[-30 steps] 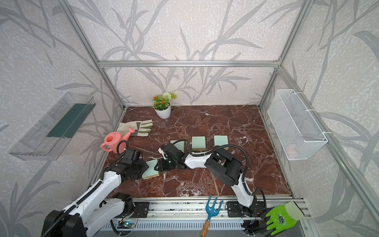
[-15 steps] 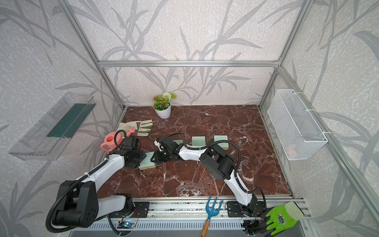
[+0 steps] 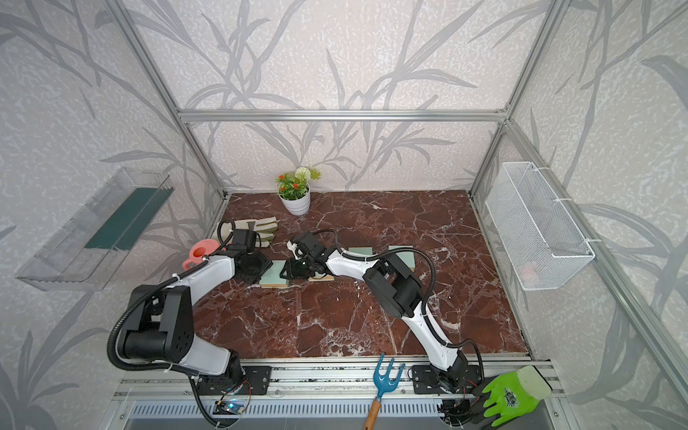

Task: Take out the earrings from the drawer-style jewelry box
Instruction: Move the jewelry box to the center of the board.

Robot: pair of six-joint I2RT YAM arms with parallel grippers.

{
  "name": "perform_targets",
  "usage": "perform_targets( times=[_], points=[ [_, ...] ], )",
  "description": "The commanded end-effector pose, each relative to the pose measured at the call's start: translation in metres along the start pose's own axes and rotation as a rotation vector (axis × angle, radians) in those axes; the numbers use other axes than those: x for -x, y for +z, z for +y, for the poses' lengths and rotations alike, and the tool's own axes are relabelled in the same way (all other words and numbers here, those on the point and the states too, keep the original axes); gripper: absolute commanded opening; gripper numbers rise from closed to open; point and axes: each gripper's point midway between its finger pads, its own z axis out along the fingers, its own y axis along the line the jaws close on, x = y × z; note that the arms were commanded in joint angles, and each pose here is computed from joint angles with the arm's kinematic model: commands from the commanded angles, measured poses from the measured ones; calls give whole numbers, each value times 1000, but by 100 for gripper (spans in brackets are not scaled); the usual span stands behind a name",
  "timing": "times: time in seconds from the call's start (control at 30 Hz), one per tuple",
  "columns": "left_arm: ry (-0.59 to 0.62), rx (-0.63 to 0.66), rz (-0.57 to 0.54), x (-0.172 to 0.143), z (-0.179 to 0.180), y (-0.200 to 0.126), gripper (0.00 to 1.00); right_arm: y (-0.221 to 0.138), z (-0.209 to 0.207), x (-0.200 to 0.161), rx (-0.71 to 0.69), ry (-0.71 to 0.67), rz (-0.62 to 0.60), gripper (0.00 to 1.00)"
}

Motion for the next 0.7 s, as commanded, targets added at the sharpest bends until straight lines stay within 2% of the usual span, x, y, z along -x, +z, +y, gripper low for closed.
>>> perform_targets(
  times=[0.0, 0.33, 0.67],
  points=[
    [-3, -65, 33, 3, -24, 6, 49, 7, 7, 3, 31, -23, 32, 36],
    [-4, -78, 47, 4, -32, 11, 49, 2, -2, 19, 26, -12, 15, 36],
    [-1, -36, -11, 13, -23, -2, 49, -5, -2, 21, 5, -20, -8, 37]
  ],
)
